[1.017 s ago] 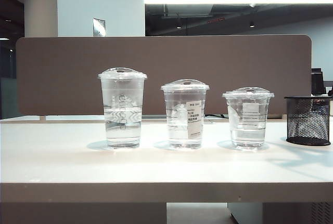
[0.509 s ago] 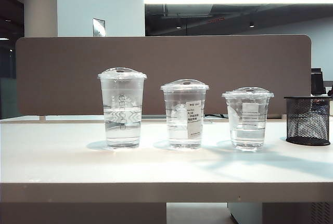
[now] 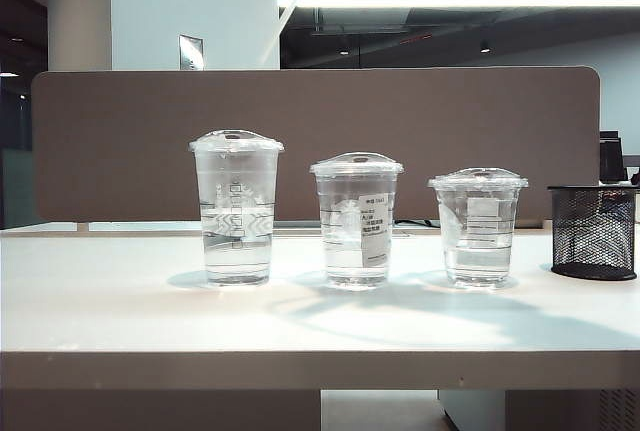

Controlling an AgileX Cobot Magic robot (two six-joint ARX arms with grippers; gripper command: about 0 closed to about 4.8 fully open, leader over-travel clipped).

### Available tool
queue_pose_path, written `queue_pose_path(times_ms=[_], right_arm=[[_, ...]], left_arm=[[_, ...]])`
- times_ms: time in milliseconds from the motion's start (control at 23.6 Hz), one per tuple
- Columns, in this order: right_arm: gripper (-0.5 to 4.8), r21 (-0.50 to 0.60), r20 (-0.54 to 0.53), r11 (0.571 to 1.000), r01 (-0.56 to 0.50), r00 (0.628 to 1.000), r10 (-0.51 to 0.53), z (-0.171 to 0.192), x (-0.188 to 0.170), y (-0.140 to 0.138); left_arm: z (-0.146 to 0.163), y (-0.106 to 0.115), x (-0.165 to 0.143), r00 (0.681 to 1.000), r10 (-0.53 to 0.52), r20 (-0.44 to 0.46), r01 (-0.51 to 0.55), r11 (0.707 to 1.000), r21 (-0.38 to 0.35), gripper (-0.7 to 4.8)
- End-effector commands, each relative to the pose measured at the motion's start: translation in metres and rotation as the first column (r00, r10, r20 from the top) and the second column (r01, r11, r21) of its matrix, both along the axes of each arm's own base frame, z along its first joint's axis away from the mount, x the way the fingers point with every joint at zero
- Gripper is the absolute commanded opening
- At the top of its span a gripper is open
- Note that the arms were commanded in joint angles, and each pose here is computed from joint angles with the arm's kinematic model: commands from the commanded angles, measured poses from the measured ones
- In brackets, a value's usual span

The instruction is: Pick up the straw and insert it into the large coffee cup.

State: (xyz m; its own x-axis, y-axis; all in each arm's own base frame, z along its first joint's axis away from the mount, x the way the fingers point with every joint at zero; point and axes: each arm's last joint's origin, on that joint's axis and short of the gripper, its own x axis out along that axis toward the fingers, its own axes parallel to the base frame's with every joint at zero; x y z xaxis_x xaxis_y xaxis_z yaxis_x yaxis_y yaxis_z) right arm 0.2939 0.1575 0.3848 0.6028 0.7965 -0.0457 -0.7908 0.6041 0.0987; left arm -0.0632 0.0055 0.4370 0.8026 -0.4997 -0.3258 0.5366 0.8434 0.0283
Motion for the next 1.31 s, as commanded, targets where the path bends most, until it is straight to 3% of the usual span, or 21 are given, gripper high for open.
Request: queue_pose_path(times_ms=[42, 1314], right_arm=[[0.4, -0.015, 0.034, 0.999, -0.032, 0.999, 0.032, 0.001, -0.004, 0.011], [0.4, -0.159, -0.086, 0.983, -0.091, 0.993, 0.078, -0.038, 0.006, 0.041]], left_arm=[[0.0, 0.0, 0.0, 1.0, -0.001, -0.002, 0.001, 1.0, -0.003, -0.03], [0.0, 0.0, 0.0, 1.0, 0.0, -0.002, 0.0, 1.0, -0.003, -0.03]])
